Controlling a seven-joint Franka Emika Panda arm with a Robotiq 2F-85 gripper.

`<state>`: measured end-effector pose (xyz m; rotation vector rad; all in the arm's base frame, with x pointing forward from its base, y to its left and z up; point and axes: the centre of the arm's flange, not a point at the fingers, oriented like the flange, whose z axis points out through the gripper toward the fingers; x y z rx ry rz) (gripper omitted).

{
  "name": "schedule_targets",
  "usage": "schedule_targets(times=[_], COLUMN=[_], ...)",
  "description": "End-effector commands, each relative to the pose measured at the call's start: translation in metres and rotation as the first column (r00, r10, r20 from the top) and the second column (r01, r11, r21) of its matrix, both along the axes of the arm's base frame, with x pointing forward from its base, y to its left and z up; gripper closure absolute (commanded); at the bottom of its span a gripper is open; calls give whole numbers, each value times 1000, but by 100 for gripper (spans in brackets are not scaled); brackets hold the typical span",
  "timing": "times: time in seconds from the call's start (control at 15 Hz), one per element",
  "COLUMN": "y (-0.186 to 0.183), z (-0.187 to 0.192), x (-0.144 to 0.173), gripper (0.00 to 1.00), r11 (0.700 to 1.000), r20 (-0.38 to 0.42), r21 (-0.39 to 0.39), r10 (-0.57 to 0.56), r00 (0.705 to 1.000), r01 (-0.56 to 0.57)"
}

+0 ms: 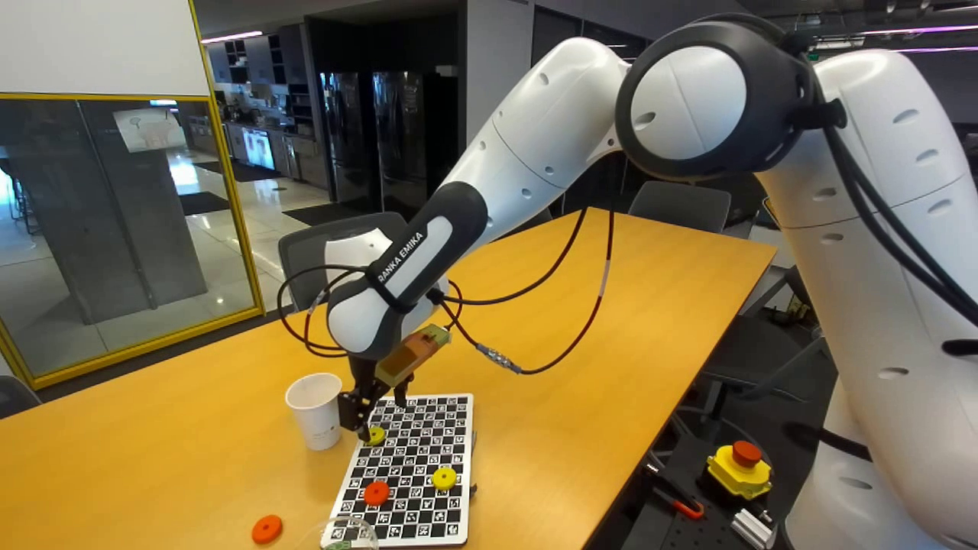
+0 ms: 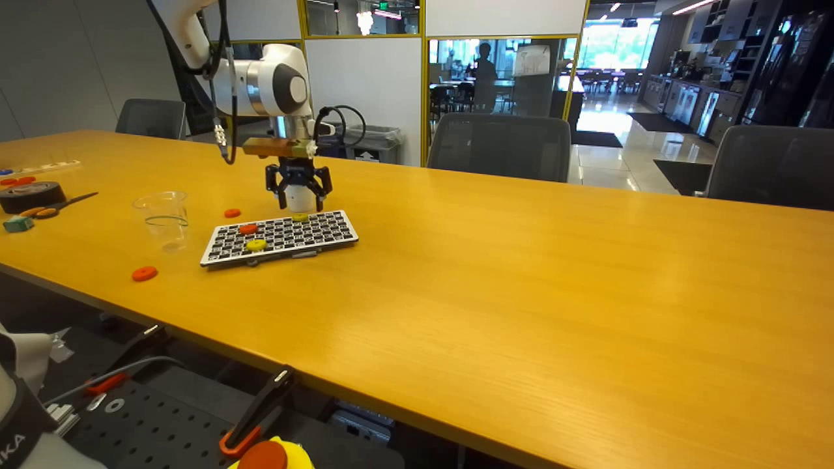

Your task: Put the yellow rings in the clear cup and the orange rings in the white cups

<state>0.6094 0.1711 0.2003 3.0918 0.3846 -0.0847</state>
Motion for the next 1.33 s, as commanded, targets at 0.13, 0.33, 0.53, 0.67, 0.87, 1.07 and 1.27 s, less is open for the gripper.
schedule_targets(times=[0.13,0.33,0.53,0.67,0.87,1.07,1.27], y=[5,4,3,2,1,2,0], z=[-10,-15,-18,-19,-20,-21,-19], x=[23,23,23,23,23,23,25], gripper=[0,0,0,0,0,34,59], r11=[998,998,997,997,997,997,997], r20=[-11,-17,-21,-24,-27,-24,-21], r21=[55,70,76,78,79,76,78], r10=[12,12,12,11,10,17,18], r00=[1000,1000,1000,1000,1000,1000,1000], r01=[-12,-11,-11,-9,-7,-16,-16])
